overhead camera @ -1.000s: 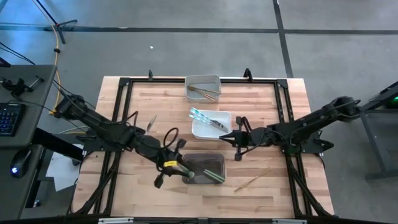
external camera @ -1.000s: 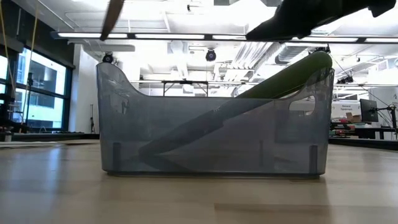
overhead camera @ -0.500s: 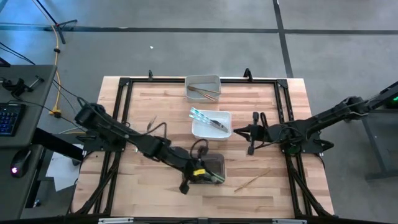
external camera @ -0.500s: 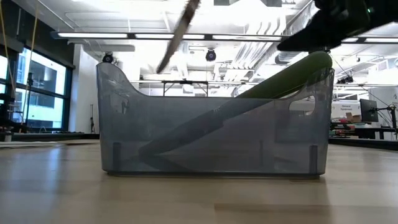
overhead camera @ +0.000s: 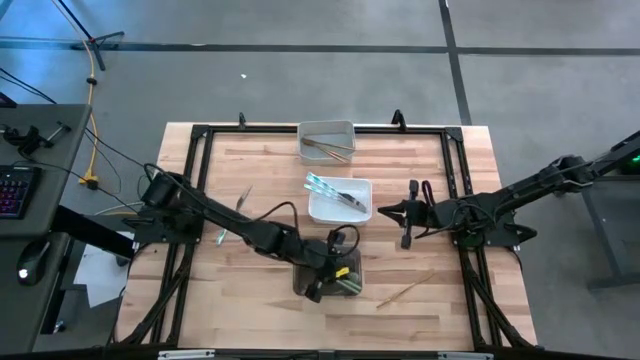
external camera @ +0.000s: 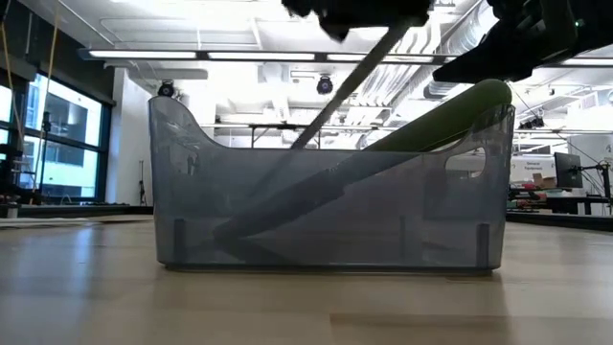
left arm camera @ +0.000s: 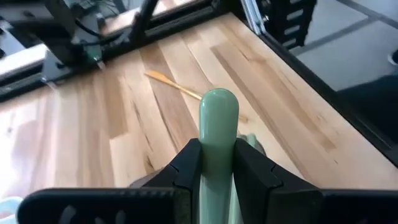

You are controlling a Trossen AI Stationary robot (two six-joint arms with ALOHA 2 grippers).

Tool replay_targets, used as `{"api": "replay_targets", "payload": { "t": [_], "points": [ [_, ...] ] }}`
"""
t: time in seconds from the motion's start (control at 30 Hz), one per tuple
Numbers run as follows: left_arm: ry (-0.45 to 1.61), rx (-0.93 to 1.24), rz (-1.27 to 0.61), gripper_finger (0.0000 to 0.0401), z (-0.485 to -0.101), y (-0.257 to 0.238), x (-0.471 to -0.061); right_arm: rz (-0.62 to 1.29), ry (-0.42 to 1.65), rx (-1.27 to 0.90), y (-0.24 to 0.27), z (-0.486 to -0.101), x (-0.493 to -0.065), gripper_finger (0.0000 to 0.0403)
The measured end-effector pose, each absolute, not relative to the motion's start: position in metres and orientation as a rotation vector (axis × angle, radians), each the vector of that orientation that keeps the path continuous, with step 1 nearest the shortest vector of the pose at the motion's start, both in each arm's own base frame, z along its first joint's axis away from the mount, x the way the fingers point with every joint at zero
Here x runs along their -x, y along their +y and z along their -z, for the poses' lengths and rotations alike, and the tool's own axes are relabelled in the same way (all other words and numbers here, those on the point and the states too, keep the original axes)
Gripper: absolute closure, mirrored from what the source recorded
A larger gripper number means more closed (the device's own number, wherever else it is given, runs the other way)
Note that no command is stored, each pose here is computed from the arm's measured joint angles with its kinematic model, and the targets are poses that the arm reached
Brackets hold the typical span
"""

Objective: Sort silverware by color (type)
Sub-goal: Put the light green table knife into the black bin

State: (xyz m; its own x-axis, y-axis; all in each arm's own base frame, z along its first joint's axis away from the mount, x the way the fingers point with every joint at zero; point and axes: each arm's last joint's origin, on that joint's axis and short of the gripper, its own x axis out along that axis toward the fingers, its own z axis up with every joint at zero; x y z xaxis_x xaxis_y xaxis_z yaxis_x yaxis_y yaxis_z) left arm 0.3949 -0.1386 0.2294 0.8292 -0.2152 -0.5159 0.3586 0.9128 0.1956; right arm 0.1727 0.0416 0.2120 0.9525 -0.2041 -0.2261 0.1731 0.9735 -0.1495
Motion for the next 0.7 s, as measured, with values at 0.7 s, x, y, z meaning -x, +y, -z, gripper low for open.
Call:
{"api": "replay_targets", "payload": {
  "t": [0.7],
  "points": [
    [0.612,-0.179,0.354,0.0317,-0.216,-0.119,-0.395,0.187,0.246,0.132,0.042,-0.212,-0.173,0.0403]
  ]
}}
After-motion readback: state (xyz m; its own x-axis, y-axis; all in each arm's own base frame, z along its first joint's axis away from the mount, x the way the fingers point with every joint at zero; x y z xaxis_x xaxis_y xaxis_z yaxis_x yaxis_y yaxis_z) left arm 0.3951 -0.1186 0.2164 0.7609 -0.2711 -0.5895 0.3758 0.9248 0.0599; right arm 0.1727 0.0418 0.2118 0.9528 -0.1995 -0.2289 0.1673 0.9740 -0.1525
